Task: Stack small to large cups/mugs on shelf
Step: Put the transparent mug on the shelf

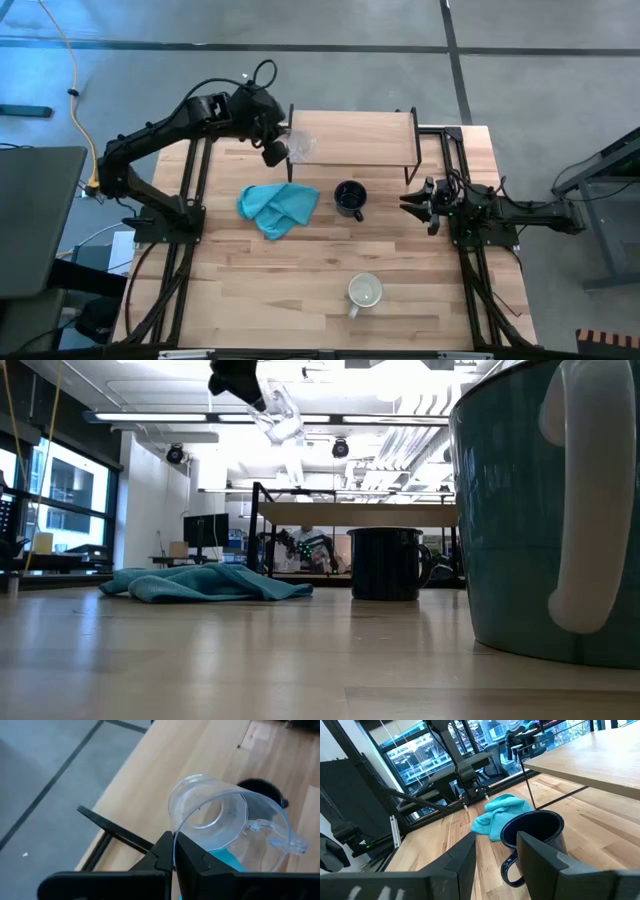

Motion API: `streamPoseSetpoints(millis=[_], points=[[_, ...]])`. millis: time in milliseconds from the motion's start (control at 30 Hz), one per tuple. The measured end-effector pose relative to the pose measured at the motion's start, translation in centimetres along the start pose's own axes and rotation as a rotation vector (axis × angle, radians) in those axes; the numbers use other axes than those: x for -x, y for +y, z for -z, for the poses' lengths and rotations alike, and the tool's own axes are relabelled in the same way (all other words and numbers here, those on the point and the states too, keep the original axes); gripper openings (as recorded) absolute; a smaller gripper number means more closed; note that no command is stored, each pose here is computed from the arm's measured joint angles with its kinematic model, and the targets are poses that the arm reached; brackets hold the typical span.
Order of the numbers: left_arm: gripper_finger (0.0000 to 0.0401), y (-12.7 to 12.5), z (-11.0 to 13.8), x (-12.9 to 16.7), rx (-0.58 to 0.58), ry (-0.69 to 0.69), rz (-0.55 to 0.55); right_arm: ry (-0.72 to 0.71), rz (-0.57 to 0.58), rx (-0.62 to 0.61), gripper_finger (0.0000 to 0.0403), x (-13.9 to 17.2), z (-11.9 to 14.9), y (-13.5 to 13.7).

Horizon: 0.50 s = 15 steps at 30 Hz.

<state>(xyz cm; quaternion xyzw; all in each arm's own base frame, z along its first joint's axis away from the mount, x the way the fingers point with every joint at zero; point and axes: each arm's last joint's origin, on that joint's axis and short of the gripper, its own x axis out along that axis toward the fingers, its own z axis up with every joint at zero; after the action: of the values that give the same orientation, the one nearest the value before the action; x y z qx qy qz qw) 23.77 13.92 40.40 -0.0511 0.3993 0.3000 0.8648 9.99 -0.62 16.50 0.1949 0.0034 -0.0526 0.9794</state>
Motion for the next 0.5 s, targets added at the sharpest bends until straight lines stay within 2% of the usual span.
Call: streamPoseSetpoints(millis=[300, 500], points=[[0.0, 0.5, -2.5, -1.2, -0.067, -0.012, -0.02, 0.002, 0.001, -0.018, 0.0134, 0.0, 0.0, 0.0], [0.0, 1.0, -4.5, -2.4, -0.143, 0.027, -0.052, 0.001, 0.001, -0.018, 0.0134, 0.0, 0.0, 0.0]])
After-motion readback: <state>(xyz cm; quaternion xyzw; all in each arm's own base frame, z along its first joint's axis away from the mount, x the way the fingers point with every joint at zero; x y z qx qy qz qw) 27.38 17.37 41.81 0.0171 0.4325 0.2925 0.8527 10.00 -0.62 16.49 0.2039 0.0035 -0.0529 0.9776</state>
